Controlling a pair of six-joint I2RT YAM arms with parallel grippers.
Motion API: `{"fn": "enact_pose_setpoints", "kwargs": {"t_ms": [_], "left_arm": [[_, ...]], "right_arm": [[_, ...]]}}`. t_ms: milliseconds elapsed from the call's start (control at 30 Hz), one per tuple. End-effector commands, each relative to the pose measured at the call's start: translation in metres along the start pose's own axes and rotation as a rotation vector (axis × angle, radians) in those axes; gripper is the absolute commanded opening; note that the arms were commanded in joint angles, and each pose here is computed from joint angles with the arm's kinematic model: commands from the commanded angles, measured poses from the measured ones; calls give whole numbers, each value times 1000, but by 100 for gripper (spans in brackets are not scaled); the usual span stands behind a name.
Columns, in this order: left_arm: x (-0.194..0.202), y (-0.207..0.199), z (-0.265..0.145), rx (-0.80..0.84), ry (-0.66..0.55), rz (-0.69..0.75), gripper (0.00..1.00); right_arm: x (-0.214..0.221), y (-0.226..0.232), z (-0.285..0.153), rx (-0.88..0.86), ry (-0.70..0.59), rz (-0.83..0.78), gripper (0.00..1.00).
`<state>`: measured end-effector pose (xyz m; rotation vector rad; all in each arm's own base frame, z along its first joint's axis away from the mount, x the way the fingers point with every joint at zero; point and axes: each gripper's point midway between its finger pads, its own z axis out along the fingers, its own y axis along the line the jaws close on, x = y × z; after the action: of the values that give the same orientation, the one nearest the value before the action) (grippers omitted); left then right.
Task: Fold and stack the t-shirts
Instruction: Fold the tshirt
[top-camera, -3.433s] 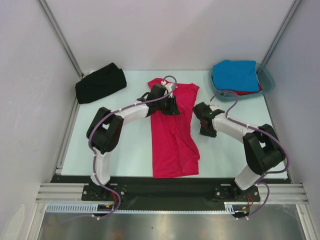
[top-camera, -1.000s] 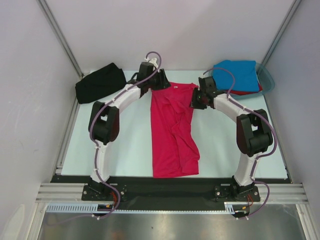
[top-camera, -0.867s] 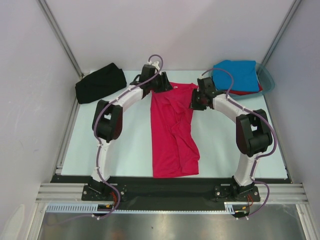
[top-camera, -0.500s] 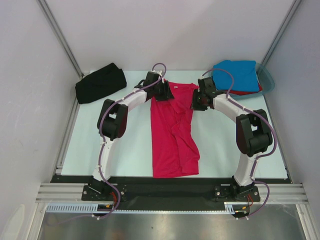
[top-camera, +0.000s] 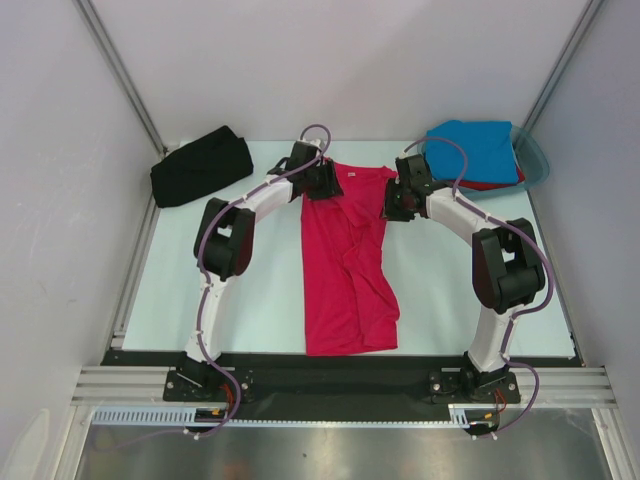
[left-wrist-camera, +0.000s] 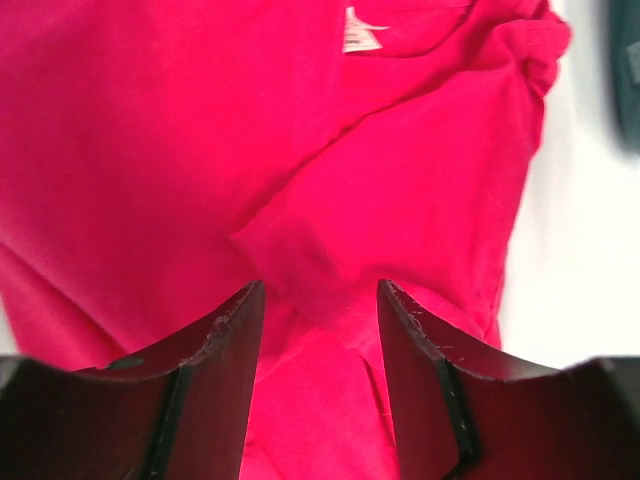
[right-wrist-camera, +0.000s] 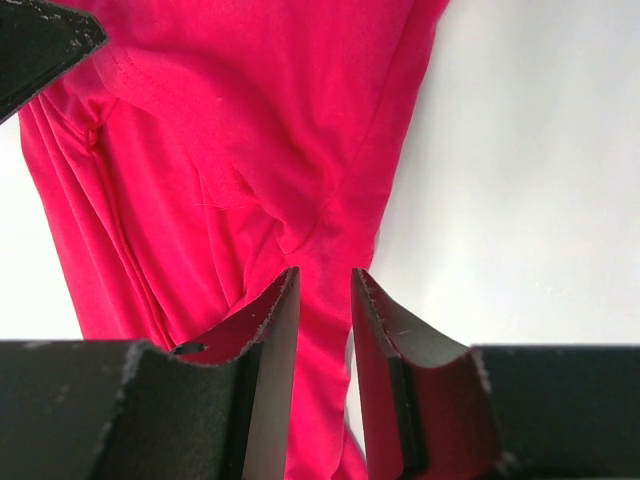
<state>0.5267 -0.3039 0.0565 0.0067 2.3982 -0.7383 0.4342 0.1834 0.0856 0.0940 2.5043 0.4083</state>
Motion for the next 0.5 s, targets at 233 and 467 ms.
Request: {"fn": "enact_pose_setpoints", "kwargs": {"t_ms": [233, 467], "left_arm": [[-15, -5, 0, 14, -12, -17, 55], [-12, -14, 8, 64, 10, -32, 45]], "right_arm": [[-8, 5, -7, 5, -23, -13, 32], [-6, 2, -7, 18, -17, -16, 32]]}}
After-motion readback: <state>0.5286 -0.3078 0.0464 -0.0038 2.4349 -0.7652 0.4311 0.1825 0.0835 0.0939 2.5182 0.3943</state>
